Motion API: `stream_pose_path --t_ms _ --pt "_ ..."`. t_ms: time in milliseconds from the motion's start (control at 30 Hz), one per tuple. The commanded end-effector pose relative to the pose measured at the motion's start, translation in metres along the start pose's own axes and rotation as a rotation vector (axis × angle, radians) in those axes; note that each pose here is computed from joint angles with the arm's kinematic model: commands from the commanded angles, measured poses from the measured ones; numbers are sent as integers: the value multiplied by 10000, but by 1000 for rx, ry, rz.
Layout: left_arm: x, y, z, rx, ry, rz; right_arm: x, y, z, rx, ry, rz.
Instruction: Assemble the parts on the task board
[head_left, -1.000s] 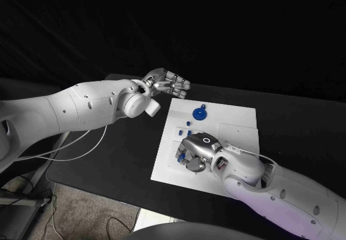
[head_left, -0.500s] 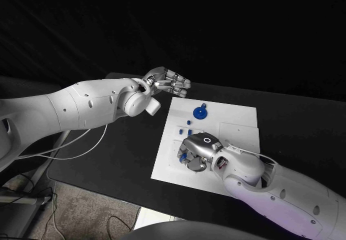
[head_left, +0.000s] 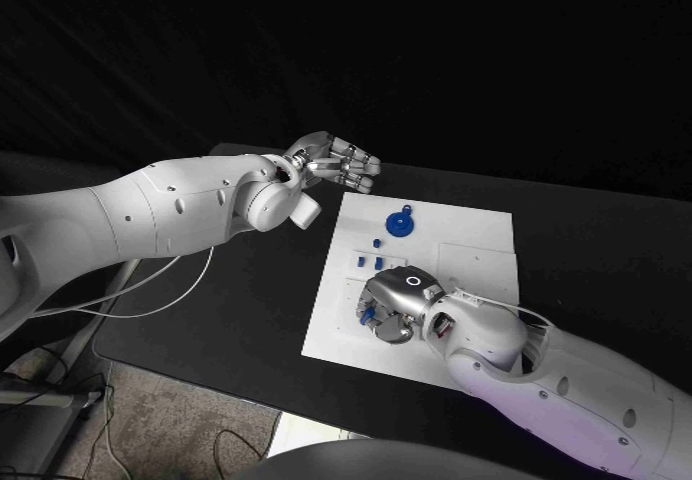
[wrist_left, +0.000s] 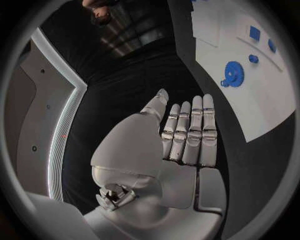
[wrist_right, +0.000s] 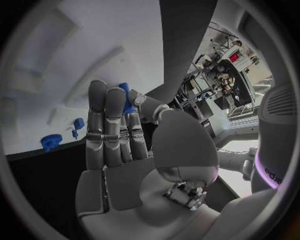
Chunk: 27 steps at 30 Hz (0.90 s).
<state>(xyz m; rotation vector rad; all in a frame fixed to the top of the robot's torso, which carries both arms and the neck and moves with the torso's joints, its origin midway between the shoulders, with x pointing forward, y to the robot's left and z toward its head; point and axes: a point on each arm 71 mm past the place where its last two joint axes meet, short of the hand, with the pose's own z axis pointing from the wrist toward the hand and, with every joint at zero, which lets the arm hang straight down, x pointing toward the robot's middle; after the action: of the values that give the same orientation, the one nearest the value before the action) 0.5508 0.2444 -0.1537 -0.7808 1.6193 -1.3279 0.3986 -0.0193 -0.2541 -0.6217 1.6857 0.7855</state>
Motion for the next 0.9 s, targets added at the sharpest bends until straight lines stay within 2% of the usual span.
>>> stream_pose_path --t_ms 33,267,467,900 --pt "11 -13 2 11 10 -4 35 -4 -4 4 26 -21" --pt "8 -13 -1 12 10 -3 70 -10 -10 7 39 -29" --pt "9 -12 -2 11 11 -3 76 15 -1 6 28 -68" --pt "65 -25 22 12 27 -7 139 100 14 -12 40 -118"
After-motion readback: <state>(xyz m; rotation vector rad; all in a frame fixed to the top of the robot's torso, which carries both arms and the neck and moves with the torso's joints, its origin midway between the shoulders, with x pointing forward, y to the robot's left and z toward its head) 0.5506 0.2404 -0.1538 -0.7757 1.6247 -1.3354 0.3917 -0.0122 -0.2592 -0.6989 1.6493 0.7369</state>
